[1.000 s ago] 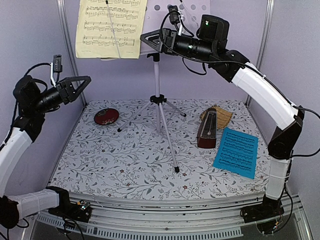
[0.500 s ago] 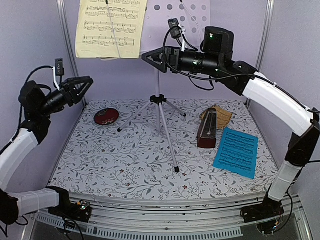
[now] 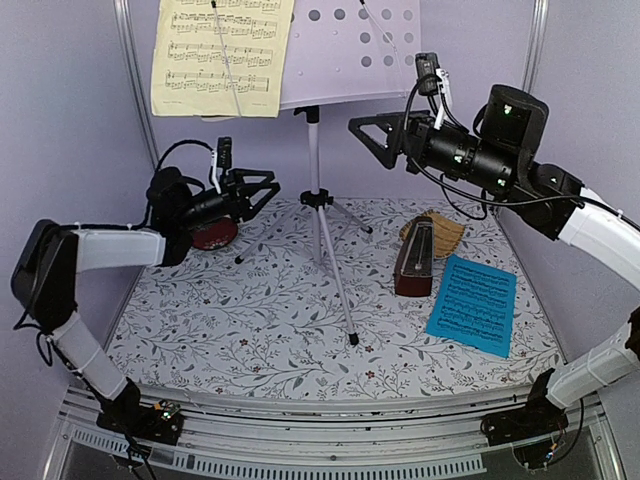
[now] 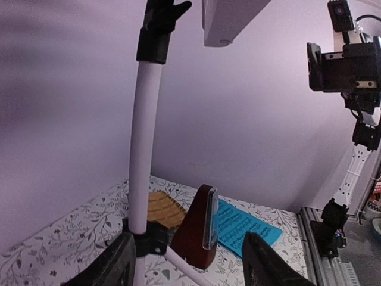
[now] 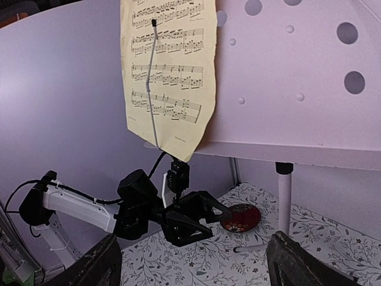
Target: Pack up the instrument practice props
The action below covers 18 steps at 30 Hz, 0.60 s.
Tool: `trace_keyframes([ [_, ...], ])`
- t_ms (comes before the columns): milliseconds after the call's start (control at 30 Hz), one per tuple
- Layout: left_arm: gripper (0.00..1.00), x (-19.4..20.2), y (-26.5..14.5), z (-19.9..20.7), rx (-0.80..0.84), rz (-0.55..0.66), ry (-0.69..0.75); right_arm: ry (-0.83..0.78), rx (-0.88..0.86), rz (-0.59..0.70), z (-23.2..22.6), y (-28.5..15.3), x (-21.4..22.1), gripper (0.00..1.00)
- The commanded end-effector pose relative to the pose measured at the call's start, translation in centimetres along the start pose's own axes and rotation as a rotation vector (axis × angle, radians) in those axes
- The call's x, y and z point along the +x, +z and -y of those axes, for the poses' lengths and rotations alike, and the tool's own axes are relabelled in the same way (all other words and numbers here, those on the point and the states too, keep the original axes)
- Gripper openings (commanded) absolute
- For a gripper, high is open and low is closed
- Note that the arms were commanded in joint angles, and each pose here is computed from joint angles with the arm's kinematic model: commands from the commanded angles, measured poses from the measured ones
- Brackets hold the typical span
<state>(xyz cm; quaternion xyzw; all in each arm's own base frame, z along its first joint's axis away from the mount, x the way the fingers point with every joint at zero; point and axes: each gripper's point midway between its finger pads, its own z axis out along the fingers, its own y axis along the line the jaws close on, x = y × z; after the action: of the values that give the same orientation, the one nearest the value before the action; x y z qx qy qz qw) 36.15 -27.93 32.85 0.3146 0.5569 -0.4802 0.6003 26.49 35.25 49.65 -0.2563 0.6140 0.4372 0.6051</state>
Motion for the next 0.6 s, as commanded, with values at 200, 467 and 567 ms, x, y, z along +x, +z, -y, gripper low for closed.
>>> trace_keyframes([
  [200, 0.63, -0.4, 6.7, -3.2, 0.141, 0.085, 0.126, 0.040, 0.222, -0.022, 5.9, -4.0, 2.8, 0.88],
  [467, 0.60, 2.7, 10.1, -4.6, 0.193, 0.011, 0.100, 0.057, 0.278, -0.050, 7.6, -5.4, 4.2, 0.90],
  [567, 0.58, 3.2, 11.1, -4.3, 0.230, -0.007, 0.097, 0.057, 0.294, -0.056, 7.9, -5.7, 4.4, 0.90],
])
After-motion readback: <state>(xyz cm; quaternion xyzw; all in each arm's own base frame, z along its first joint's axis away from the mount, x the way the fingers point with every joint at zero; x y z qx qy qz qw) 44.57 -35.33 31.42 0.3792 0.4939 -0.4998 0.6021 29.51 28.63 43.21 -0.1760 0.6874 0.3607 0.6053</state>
